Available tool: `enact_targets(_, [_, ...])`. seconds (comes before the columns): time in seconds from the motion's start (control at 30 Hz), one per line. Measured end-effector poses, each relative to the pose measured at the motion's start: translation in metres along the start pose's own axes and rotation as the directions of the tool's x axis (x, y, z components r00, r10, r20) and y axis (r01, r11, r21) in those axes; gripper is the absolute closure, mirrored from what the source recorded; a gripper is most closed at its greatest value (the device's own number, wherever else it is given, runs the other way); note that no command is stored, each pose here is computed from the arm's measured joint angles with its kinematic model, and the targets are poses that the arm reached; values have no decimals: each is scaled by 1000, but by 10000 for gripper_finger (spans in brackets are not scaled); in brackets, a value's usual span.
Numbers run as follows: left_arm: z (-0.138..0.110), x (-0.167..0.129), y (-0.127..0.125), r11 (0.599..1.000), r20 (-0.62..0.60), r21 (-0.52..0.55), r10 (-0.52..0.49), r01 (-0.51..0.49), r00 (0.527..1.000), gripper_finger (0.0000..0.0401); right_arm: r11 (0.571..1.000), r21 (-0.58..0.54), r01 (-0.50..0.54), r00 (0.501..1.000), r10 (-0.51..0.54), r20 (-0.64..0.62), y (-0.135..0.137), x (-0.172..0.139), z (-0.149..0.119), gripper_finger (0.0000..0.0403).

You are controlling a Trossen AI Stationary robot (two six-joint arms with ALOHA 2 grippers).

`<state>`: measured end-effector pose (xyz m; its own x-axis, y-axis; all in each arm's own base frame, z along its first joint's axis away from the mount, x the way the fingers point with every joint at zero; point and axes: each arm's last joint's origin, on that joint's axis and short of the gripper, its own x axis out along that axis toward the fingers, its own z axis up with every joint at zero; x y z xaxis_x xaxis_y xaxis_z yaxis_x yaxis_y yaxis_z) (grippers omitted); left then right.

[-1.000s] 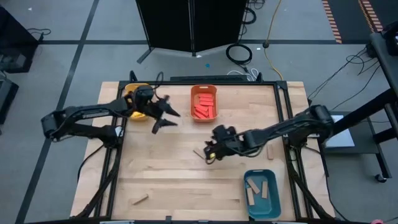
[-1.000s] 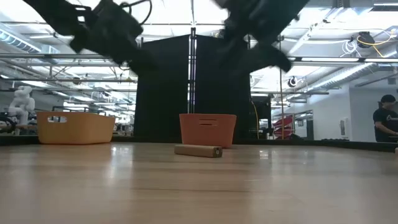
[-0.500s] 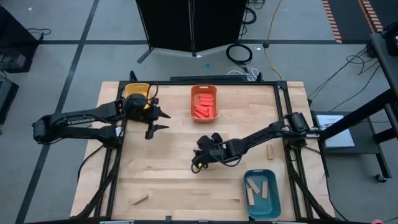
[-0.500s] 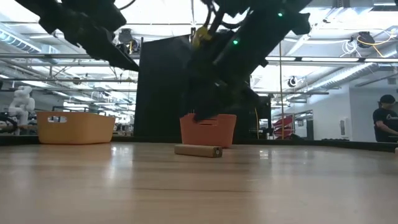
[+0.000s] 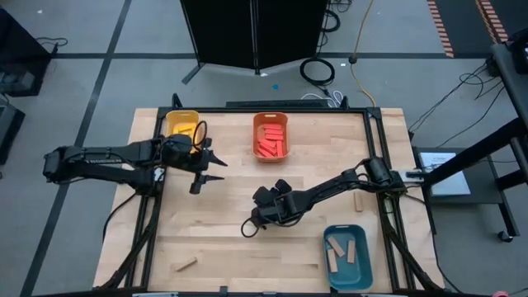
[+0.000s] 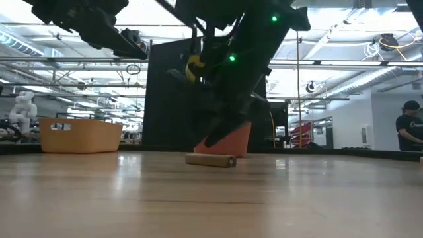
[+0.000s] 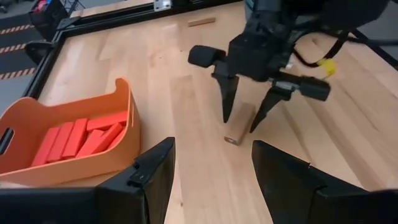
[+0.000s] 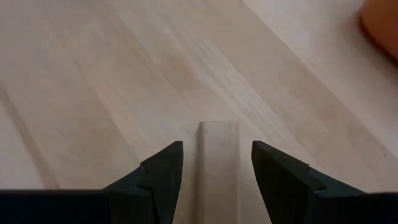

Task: Sort blocks
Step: Put the brown block into the blue bin

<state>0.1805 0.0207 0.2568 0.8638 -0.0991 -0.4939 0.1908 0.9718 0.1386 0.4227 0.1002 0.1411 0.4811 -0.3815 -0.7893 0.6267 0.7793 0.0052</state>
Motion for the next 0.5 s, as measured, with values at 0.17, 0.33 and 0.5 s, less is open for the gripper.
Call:
enact_targets(0.17, [1,1,-3,1000,4,-6,-14,14,1000,192,1000,5,25,999,-25,-33,-3,0,-3,220])
enact_targets(0.33, [1,1,-4,1000,3,-15,-15,15,1000,192,1000,12,6,997,-5,-71,-3,0,-5,220])
enact_targets(0.5, [1,1,-4,999,0,-43,-17,17,1000,192,1000,8,15,994,-14,-108,-5,10,-16,220])
